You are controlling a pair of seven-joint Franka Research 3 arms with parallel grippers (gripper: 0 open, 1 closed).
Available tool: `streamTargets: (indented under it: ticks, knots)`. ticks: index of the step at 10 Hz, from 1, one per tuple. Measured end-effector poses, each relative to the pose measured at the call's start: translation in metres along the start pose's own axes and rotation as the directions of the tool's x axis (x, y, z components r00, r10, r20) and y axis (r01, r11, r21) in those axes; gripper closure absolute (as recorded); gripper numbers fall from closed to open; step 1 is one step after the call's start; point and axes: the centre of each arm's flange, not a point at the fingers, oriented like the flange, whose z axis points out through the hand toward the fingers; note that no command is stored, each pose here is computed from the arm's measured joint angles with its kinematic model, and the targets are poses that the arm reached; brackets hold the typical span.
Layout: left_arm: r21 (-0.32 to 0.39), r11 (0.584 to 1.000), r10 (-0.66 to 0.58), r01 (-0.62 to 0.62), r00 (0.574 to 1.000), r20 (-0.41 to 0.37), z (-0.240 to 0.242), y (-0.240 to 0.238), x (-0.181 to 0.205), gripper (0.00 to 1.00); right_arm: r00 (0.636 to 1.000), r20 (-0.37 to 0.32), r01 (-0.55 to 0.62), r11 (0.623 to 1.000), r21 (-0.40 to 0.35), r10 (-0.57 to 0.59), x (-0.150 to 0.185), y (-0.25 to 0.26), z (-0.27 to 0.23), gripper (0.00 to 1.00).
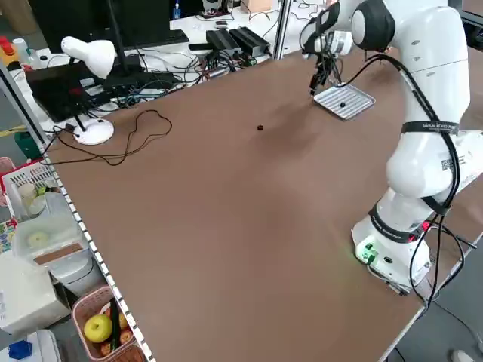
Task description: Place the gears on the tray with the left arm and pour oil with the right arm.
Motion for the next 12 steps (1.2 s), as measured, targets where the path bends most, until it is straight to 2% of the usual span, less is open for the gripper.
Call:
streamTargets:
  ticks: [4, 6, 9, 12]
  knots:
    - [0.026, 0.986, 0.164, -0.165, 0.986, 0.027, -0.016, -0.111, 0.073, 0.02, 0.997, 0.058, -0.049, 0.996, 0.073, 0.045, 0.006, 0.007, 0.061, 0.69]
    - [0.015, 0.976, 0.218, -0.219, 0.973, 0.074, -0.002, -0.18, 0.09, 0.02, 0.995, 0.046, -0.087, 0.993, 0.077, 0.083, 0.005, 0.005, 0.075, 0.69]
    - [0.033, 0.964, 0.261, -0.265, 0.962, 0.082, 0.022, -0.25, 0.091, 0.03, 0.989, -0.005, -0.149, 0.986, 0.076, 0.149, -0.008, -0.018, 0.111, 0.69]
    - [0.043, 0.962, 0.265, -0.269, 0.961, 0.08, 0.024, -0.266, 0.074, 0.06, 0.99, 0.008, -0.144, 0.987, 0.075, 0.143, -0.006, -0.017, 0.119, 0.69]
